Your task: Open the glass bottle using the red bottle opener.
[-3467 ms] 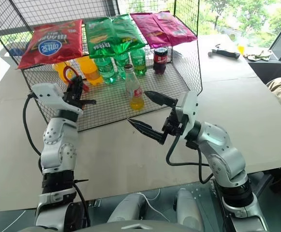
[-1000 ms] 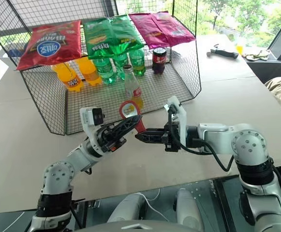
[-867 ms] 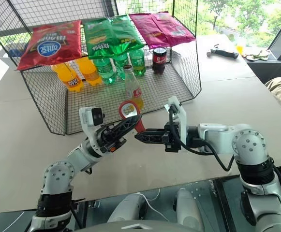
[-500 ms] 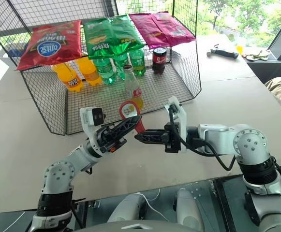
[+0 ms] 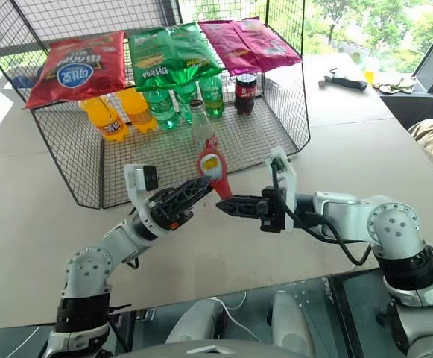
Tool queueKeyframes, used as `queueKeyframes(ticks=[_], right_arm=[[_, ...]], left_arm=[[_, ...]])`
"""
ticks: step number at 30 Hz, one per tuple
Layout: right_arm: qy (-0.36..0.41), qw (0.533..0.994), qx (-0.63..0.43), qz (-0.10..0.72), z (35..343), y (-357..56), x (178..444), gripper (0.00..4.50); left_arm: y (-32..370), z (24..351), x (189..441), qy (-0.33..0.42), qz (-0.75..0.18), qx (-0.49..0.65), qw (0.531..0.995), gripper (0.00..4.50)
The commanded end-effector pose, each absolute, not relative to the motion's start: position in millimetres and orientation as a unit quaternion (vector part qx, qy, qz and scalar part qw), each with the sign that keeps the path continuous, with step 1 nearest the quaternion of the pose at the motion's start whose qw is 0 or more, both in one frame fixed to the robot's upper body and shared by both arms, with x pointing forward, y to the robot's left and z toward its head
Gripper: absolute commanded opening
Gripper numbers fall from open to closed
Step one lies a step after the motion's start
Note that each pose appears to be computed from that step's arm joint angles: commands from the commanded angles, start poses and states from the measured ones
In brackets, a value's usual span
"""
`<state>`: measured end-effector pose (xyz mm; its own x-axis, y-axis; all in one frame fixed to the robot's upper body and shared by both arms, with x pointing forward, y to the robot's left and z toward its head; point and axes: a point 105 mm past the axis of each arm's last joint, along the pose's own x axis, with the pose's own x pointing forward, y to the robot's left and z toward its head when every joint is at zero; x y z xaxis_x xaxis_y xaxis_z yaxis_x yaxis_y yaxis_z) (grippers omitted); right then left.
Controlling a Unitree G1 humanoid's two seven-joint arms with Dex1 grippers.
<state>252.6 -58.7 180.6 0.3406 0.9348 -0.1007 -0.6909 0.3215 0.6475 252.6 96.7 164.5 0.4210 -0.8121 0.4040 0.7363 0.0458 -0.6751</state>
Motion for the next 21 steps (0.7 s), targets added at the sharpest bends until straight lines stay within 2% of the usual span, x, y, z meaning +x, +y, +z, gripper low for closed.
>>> queueKeyframes(ticks=[1,4,7,12,15,18,21], right_arm=[[0.183,0.827,0.262,0.463,185.6,-82.9,275.5,0.0],[0.138,0.863,0.252,0.414,187.0,-104.1,289.8,0.0],[0.097,0.908,0.199,0.356,186.2,-125.1,303.8,0.0],[0.066,0.925,0.176,0.33,187.7,-134.3,310.2,0.0],[0.057,0.929,0.169,0.324,189.0,-136.5,313.3,0.0],[0.05,0.932,0.159,0.323,189.2,-136.2,316.5,0.0],[0.046,0.932,0.151,0.325,189.5,-133.8,320.2,0.0]], left_arm=[[101.8,174.3,243.9,0.03,-0.54,-0.426,0.726,4.47],[106.2,172.1,238.8,0.028,-0.522,-0.394,0.756,4.47],[110.5,162.3,238.0,0.048,-0.451,-0.304,0.838,4.47],[135.8,147.9,245.3,0.049,-0.361,-0.215,0.906,4.47],[164.0,136.4,264.0,0.064,-0.283,-0.168,0.942,4.47],[183.0,129.4,282.9,0.08,-0.233,-0.149,0.958,4.47],[196.3,149.9,303.9,0.008,-0.225,-0.132,0.965,4.47]])
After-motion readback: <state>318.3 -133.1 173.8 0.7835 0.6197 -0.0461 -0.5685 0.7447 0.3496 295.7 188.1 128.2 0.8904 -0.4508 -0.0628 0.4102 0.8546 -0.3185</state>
